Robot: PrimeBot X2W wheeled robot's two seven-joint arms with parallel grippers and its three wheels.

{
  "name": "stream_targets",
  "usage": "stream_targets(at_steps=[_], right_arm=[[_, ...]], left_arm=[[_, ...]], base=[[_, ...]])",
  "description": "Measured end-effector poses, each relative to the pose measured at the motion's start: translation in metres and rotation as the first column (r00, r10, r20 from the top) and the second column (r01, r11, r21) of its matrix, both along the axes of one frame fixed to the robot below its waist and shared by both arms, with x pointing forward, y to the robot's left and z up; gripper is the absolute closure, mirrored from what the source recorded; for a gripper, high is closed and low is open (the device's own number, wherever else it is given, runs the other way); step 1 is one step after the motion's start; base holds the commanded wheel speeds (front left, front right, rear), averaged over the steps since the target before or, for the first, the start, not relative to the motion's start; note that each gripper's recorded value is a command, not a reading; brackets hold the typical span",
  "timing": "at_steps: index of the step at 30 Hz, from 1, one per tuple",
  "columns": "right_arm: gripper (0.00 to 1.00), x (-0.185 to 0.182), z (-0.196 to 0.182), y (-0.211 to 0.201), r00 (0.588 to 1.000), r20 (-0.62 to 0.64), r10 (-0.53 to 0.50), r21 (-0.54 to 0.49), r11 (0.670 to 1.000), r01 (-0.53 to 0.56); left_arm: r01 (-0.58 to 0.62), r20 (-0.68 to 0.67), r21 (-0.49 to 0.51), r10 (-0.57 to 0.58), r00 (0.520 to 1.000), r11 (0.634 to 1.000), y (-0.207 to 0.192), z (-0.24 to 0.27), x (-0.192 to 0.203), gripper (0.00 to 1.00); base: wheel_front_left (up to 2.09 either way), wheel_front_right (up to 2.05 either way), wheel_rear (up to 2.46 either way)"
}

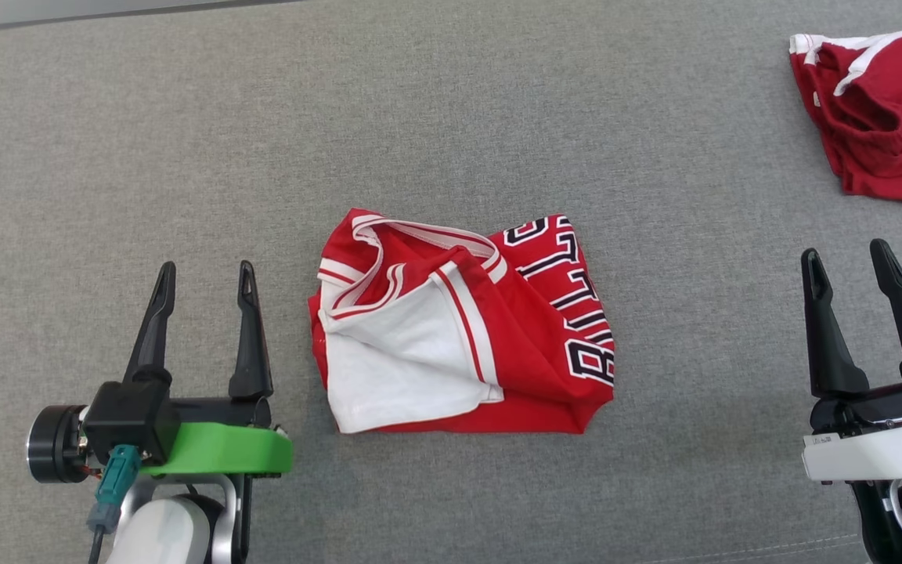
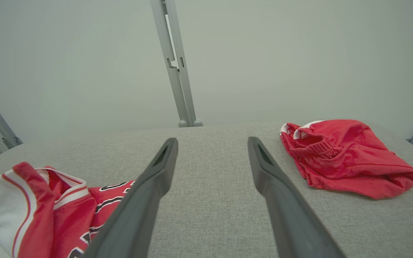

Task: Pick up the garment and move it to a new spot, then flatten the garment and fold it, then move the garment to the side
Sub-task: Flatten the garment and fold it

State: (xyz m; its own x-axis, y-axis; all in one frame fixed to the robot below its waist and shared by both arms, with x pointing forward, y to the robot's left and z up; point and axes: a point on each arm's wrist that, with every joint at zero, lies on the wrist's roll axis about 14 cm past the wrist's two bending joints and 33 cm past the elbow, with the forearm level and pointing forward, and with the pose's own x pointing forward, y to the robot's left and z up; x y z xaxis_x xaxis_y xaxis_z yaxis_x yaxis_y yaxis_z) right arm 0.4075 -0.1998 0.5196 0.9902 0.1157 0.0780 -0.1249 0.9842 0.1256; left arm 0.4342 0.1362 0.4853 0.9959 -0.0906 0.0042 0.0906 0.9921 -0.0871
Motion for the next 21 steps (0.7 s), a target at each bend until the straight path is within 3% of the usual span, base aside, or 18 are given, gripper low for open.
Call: stream_targets(at_steps=[5,6,8,12,16,21], right_arm=[[0.0,-0.001,0.0,0.001,1.0,-0.005,0.004,-0.002,1.0,-0.004],[0.06,0.0,0.0,0.001,1.0,-0.006,0.006,-0.002,1.0,-0.006],[1.0,0.0,-0.005,0.004,1.0,-0.026,0.017,-0.003,1.0,-0.017],[1.0,0.001,-0.028,0.013,0.993,-0.107,0.051,0.007,0.999,-0.05],[1.0,0.014,-0.046,0.048,0.977,-0.148,0.153,0.056,0.988,-0.146],[1.0,0.03,-0.067,0.115,0.925,-0.186,0.332,0.151,0.94,-0.307]], left_arm=[[0.0,0.002,0.003,0.0,1.0,1.0,0.0,0.001,-0.001,0.0],[0.0,0.002,0.003,0.0,1.0,1.0,0.0,0.002,-0.001,0.0],[-0.001,0.003,0.003,0.001,1.0,1.0,0.001,0.002,-0.002,0.0],[-0.001,0.0,0.003,0.001,1.0,1.0,0.001,0.001,-0.002,0.0],[-0.003,0.007,0.003,0.003,1.0,1.0,0.002,0.0,0.003,0.0],[-0.02,0.014,-0.001,0.02,1.0,1.0,0.006,-0.001,0.009,0.0]], base=[[0.0,0.0,0.0],[0.0,0.0,0.0],[0.0,0.0,0.0],[0.0,0.0,0.0],[0.0,0.0,0.0],[0.0,0.0,0.0]])
